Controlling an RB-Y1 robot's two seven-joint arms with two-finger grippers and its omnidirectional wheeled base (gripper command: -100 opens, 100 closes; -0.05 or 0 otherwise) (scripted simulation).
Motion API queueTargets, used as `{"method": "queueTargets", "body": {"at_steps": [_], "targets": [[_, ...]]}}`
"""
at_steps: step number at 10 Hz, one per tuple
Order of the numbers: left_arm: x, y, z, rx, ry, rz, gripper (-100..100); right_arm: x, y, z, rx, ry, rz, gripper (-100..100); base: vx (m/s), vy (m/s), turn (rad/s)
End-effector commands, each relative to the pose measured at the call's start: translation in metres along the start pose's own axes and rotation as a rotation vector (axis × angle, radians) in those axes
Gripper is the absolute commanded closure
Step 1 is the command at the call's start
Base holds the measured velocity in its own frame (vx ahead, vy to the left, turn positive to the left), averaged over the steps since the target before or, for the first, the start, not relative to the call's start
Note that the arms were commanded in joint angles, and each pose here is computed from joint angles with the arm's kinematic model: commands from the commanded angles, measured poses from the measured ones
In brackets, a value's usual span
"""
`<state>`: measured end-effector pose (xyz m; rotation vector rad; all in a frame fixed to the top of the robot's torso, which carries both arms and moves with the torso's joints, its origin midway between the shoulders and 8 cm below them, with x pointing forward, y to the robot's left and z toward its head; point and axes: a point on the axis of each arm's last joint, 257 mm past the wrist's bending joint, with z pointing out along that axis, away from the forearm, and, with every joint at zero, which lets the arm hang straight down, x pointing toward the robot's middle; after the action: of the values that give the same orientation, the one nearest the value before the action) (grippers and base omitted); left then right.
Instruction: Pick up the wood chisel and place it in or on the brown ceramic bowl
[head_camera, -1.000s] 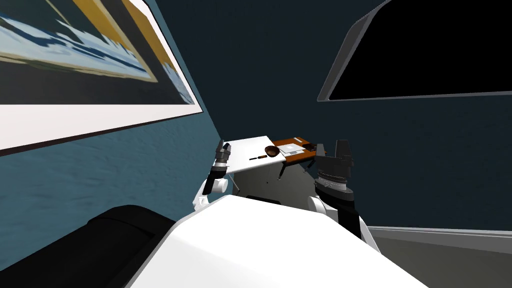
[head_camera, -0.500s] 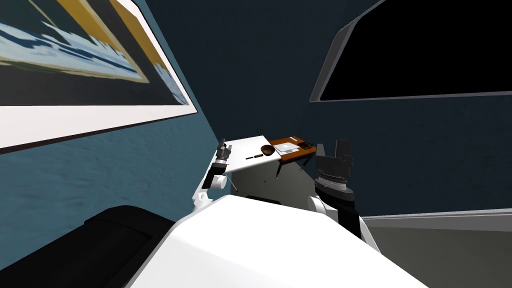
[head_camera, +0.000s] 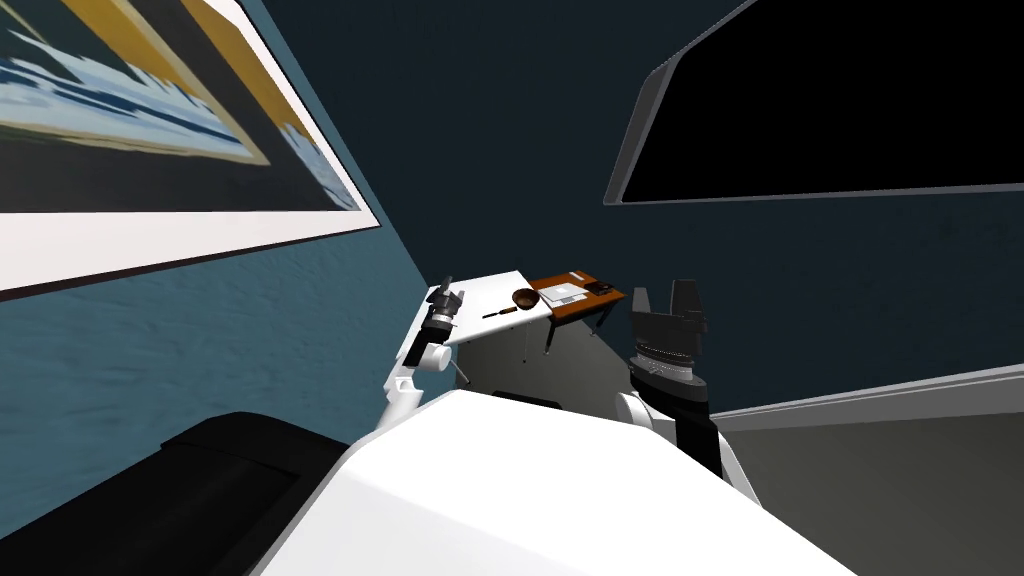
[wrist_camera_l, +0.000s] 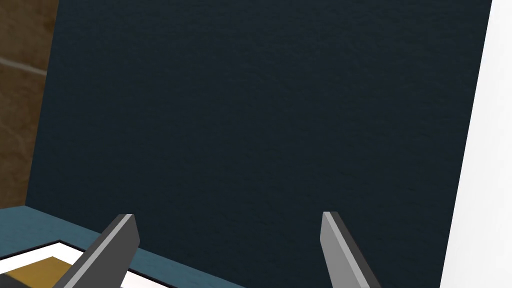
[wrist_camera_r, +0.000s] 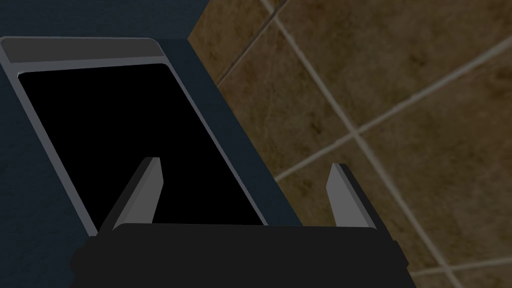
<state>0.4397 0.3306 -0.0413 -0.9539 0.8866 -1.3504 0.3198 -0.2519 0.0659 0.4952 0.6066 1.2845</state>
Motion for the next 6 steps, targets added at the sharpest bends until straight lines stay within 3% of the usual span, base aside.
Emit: {"method": "queueTargets", "body": {"at_steps": [1, 6], "targets": [[-0.003, 0.01, 0.004, -0.04, -0.004, -0.01, -100, 0.0, 0.0, 0.0, 0.0, 0.0, 0.0, 0, -0.013, -0.062, -0.046], [-0.023, 0.036, 0.019, -0.163, -0.016, -0.067, -100, 0.0, 0.0, 0.0, 0.0, 0.0, 0.0, 0, -0.004, -0.077, -0.085]]}}
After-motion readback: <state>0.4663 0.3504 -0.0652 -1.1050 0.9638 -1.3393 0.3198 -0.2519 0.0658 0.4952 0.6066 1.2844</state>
